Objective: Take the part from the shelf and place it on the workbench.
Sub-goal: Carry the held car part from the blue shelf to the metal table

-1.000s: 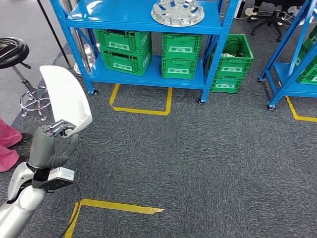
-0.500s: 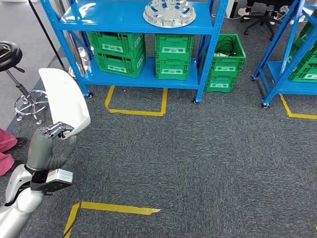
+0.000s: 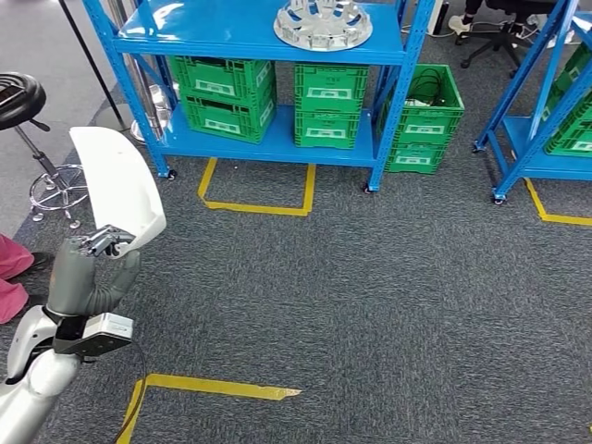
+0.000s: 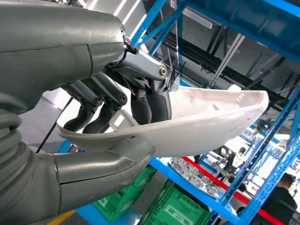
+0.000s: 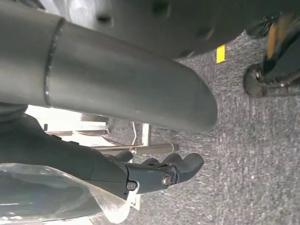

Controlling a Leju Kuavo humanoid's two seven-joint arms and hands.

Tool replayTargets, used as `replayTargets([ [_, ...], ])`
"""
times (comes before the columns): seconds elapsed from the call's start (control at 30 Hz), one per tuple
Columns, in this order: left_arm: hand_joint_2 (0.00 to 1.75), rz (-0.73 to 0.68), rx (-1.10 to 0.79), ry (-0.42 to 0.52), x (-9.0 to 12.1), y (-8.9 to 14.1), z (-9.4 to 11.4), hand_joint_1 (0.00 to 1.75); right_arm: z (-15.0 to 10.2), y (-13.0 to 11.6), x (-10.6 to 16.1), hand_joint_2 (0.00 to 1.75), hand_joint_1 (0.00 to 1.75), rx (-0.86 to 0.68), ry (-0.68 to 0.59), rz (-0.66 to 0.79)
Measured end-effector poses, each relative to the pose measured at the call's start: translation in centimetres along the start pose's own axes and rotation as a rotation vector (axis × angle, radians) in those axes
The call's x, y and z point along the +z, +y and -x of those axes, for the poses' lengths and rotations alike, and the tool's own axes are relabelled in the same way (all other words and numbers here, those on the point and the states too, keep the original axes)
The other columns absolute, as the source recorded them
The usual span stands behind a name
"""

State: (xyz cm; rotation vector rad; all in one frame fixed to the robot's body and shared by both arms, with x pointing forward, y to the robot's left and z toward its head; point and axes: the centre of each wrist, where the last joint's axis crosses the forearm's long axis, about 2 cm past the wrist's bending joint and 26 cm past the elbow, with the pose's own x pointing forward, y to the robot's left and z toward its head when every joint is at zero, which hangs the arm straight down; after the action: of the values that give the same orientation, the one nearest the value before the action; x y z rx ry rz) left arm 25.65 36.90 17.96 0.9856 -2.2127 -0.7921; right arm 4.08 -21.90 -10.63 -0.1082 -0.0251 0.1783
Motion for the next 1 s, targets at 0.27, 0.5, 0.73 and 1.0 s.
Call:
replayTargets([
  [0.27,1.75,0.002,0.0,0.01,0.14,0.13,-0.02,1.75,0.02,0.17,0.04,0.0,0.0,0.002,0.001,-0.005],
  [0.5,1.75,0.007,0.001,0.017,0.41,0.1,-0.04,1.75,0.01,0.26,0.06,0.0,0.0,0.014,-0.006,-0.01],
  [0.73,1.75,0.002,-0.007,0.021,0.46,0.27,0.11,1.75,-0.08,0.3,0.07,0.0,0.0,0.027,-0.016,-0.011],
  [1.0,1.75,-0.004,-0.015,0.024,0.41,0.51,0.31,1.75,-0.11,0.32,0.08,0.0,0.0,0.043,-0.022,-0.012],
])
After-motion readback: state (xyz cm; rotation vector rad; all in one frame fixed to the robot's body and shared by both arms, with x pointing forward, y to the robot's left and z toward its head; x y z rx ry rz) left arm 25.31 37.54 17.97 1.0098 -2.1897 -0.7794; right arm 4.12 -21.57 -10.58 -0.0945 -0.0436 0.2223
